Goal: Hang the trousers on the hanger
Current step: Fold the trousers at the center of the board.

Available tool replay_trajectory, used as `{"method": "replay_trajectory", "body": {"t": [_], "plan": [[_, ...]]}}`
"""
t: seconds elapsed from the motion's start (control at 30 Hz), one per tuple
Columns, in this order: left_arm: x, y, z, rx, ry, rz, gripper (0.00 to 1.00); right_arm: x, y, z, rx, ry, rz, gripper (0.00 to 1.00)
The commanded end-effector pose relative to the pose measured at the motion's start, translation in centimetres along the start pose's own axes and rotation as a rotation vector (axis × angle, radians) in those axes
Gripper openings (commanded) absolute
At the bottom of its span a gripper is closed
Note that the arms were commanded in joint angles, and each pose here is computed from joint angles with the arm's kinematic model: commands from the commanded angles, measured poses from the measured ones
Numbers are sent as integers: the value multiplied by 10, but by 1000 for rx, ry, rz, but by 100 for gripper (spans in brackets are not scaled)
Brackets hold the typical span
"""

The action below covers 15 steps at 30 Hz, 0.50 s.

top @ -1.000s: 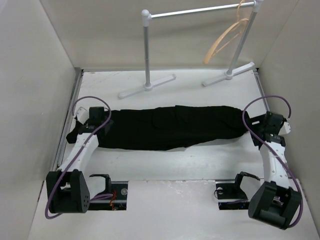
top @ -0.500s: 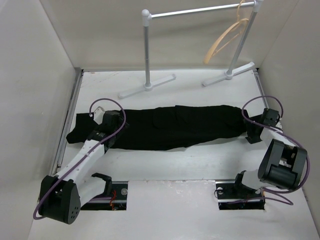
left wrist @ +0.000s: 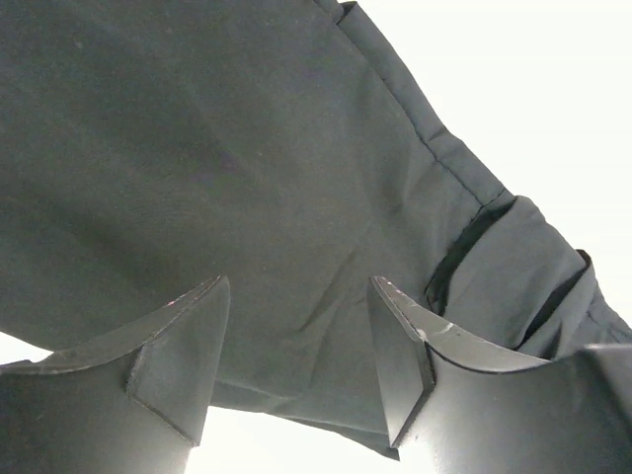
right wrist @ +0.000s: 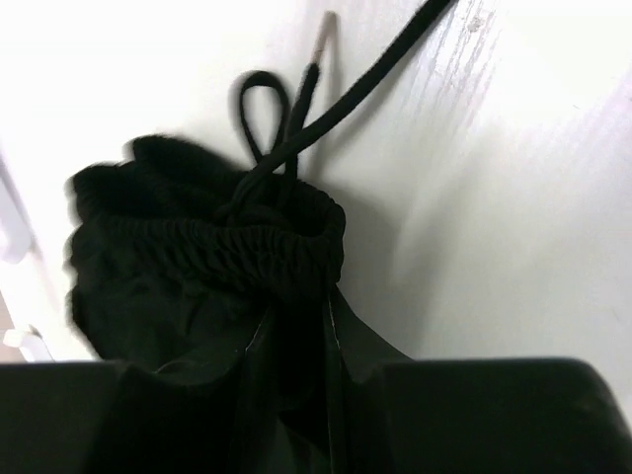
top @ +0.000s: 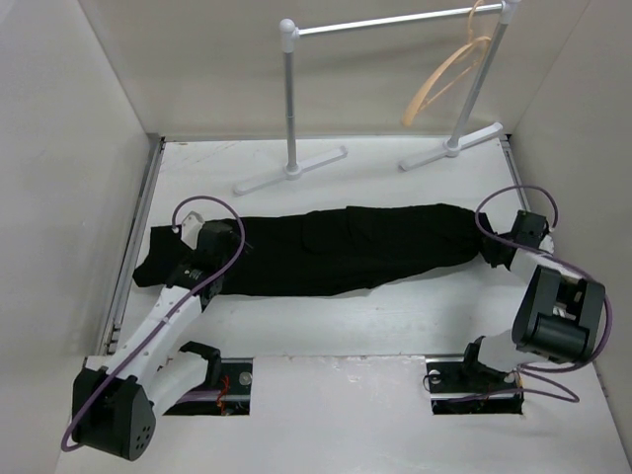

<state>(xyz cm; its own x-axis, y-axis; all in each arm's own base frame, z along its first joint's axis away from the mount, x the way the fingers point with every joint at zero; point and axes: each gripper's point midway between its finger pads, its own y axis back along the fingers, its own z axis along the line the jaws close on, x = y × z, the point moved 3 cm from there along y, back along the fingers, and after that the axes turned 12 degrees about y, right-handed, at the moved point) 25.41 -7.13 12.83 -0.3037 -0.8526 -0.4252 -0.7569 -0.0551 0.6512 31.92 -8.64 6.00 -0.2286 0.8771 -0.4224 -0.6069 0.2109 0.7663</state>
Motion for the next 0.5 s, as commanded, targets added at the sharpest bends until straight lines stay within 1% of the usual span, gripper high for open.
{"method": "replay_trajectory", "body": {"t": [0.0,0.13,0.23,0.33,0.47], "plan": [[3,4,5,-5,-15,6,55,-28,34,20,-68,39,-173,21],[14,10,-13,38,-56,33,55,-55,99,36,-101,76,-317,20],[25,20,-36,93,-98,58,55,-72,167,54,-194,121,-431,20],[39,33,-57,139,-144,85,55,-80,230,67,-270,165,-520,20],[63,53,-85,202,-206,143,55,-81,282,91,-371,243,-571,20]]}}
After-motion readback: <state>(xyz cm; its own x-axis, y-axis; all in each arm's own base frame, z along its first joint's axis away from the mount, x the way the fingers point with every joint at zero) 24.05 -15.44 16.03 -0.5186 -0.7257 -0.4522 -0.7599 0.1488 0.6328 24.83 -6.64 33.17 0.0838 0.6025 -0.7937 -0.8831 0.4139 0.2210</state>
